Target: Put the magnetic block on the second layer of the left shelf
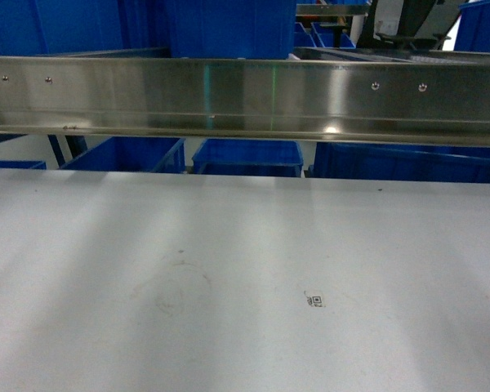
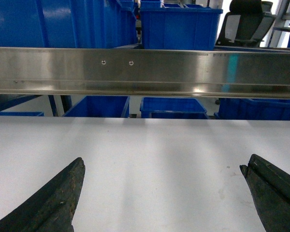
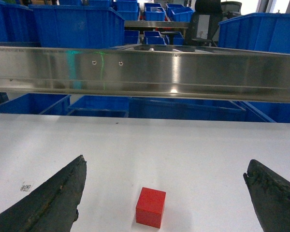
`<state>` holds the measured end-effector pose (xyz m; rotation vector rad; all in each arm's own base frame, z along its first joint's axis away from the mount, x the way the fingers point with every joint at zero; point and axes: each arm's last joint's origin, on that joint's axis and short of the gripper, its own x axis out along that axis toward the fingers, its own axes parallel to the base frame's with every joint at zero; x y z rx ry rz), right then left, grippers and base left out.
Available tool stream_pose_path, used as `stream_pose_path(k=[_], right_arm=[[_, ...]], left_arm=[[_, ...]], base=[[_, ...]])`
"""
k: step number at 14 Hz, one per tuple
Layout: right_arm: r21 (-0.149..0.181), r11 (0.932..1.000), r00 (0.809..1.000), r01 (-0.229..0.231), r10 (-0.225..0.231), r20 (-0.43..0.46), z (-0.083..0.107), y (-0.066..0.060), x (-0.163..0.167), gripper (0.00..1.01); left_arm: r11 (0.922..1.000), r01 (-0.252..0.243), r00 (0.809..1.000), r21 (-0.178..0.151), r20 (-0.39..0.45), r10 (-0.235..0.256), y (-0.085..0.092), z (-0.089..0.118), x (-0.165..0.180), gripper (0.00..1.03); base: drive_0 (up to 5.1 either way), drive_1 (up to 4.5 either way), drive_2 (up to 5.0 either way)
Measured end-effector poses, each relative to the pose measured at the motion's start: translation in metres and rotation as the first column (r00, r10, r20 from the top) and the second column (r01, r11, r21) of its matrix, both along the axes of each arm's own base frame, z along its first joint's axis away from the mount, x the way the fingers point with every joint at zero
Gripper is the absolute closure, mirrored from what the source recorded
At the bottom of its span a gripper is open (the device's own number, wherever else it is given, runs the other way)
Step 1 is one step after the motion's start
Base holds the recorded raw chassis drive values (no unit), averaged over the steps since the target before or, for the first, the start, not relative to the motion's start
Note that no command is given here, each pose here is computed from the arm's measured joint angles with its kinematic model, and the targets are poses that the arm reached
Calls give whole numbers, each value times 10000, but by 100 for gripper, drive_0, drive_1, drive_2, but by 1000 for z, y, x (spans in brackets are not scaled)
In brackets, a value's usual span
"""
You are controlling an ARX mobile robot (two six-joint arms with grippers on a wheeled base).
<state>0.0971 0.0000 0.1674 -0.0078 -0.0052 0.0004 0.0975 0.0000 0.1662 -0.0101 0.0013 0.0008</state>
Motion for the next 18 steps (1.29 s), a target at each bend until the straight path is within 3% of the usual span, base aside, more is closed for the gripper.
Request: stream_pose_path(k=[18], right_arm=[[0,10000,10000,0,0,0,0,0,0,3]], left_arm=[[10000,0,10000,0,0,0,0,0,0,5]], base=[[0,0,0]])
